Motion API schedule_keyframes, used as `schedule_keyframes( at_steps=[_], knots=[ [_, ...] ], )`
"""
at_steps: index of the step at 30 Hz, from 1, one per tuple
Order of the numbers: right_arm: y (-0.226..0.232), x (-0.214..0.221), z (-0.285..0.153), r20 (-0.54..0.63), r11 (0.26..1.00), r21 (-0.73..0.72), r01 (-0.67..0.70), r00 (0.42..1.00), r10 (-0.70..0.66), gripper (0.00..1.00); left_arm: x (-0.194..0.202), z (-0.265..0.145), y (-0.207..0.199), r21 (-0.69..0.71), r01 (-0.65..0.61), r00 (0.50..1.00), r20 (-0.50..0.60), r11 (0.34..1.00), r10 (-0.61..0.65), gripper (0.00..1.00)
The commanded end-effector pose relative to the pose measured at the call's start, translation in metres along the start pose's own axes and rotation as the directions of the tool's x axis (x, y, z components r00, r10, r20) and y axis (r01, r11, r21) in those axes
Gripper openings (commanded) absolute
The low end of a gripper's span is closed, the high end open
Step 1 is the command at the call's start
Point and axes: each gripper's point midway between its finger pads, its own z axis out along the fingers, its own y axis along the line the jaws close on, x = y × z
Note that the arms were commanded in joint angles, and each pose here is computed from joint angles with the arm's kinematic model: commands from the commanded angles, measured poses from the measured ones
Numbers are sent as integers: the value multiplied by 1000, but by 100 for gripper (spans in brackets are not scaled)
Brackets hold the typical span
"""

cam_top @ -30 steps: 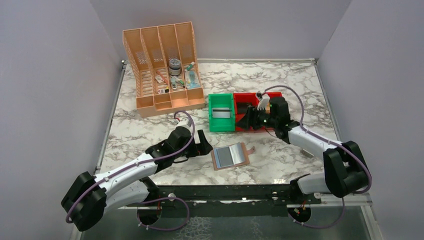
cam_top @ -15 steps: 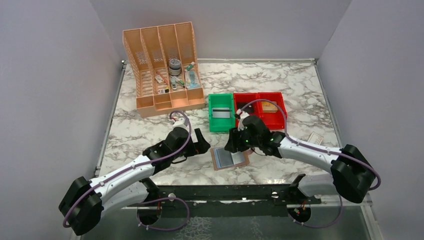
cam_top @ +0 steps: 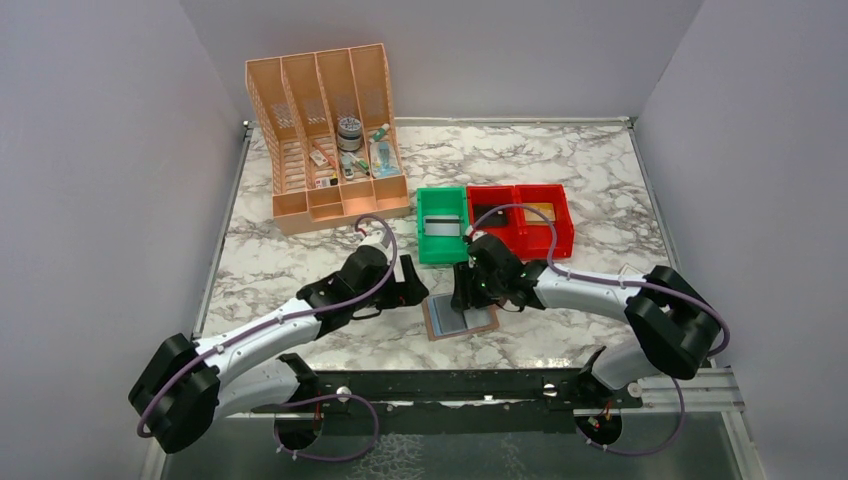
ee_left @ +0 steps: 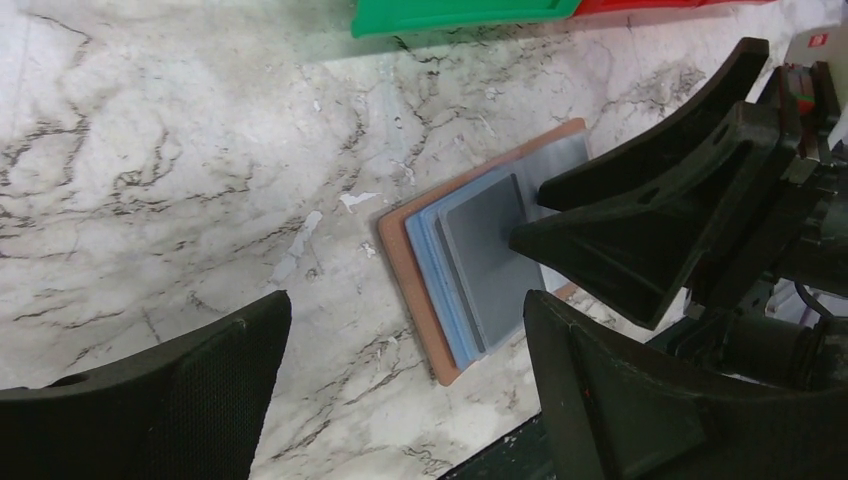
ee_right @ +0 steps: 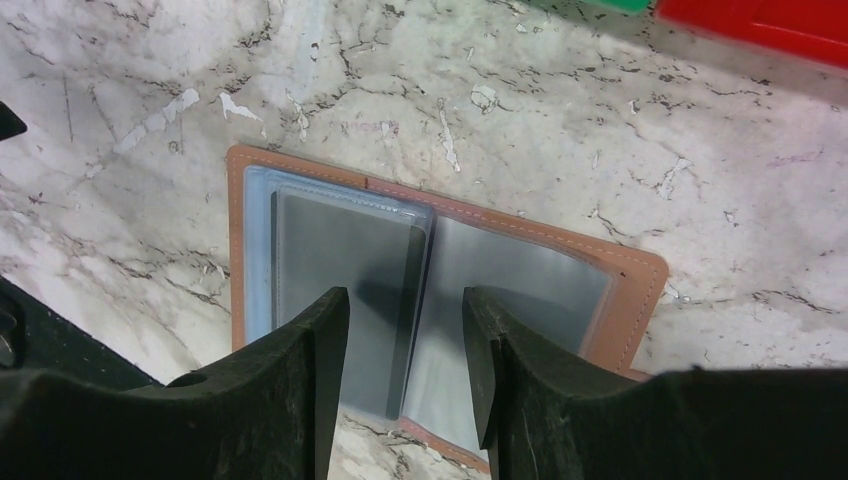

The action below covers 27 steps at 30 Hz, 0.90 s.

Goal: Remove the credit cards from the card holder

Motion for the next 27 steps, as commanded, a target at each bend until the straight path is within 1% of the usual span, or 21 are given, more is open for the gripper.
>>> schedule_keyframes(
  at_steps=[1,4,5,10,12,14,17,21,24,27],
  knots=[
    [-29,24,6,-48,993,121,-10,999,16,46,0,2,-23,116,-42,998,-36,992,47,87],
    [-30,33,10,-67,993,111,-29,997,37,46,7,6,-26,127,-57,995,-75,990,67,84],
    [-29,35,10,-73,994,106,-32,997,40,48,7,7,-26,127,-57,995,-80,990,67,83],
    [-18,23,6,-51,998,58,-6,999,9,52,3,7,-26,121,-42,997,-53,992,49,81],
    [-20,24,5,-54,997,81,7,999,-2,52,2,6,-26,121,-37,998,-46,992,43,80],
    [-29,27,6,-57,990,135,30,998,-22,52,1,6,-27,126,-32,998,-43,992,38,80],
    [-38,32,9,-64,980,193,54,997,-42,48,2,7,-26,120,-24,999,-45,992,29,80],
    [-35,34,12,-47,972,224,76,997,-67,44,3,8,-25,117,-14,999,-43,993,19,78],
    [-34,37,16,-46,971,233,62,998,-52,37,2,8,-29,136,-12,999,-42,991,18,77],
    [-44,42,18,-48,959,280,44,998,-32,28,4,8,-29,140,-13,998,-52,990,20,76]
  ],
)
